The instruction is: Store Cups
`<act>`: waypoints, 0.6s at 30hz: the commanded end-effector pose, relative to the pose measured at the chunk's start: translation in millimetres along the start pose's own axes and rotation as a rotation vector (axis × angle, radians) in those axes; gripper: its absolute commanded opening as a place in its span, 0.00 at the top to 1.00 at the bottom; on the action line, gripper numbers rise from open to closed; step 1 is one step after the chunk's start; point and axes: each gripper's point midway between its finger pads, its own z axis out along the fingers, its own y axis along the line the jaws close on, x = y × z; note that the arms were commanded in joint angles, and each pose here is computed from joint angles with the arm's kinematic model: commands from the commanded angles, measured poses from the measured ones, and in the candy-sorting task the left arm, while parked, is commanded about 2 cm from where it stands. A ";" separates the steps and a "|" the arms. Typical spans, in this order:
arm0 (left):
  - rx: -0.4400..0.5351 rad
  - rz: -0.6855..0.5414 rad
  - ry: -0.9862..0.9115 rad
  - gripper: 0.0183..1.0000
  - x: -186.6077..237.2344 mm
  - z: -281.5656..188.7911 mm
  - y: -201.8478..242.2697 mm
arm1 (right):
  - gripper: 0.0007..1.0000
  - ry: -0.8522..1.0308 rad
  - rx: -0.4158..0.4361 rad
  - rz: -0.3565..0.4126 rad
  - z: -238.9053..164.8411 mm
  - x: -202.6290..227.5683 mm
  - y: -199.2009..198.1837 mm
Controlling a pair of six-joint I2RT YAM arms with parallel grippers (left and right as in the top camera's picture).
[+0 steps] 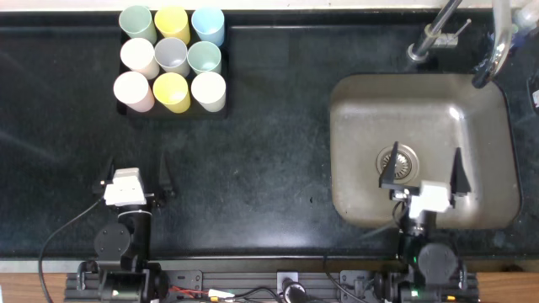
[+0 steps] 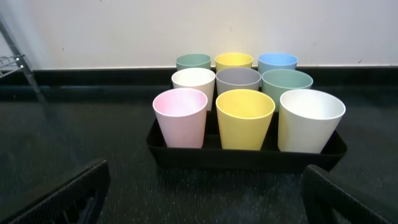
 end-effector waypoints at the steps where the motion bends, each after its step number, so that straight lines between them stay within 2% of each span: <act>1: 0.002 0.011 -0.006 0.00 -0.3 -0.3 0.1 | 0.00 0.161 -0.034 -0.026 -3.7 43.3 8.4; 7: 0.002 0.011 -0.006 0.00 -0.3 -0.3 0.1 | 0.00 0.190 -0.108 -0.025 -6.8 50.3 26.2; 18: 0.002 0.011 -0.006 0.00 -0.4 -0.3 0.1 | 0.00 0.190 -0.115 -0.025 -7.0 50.4 27.7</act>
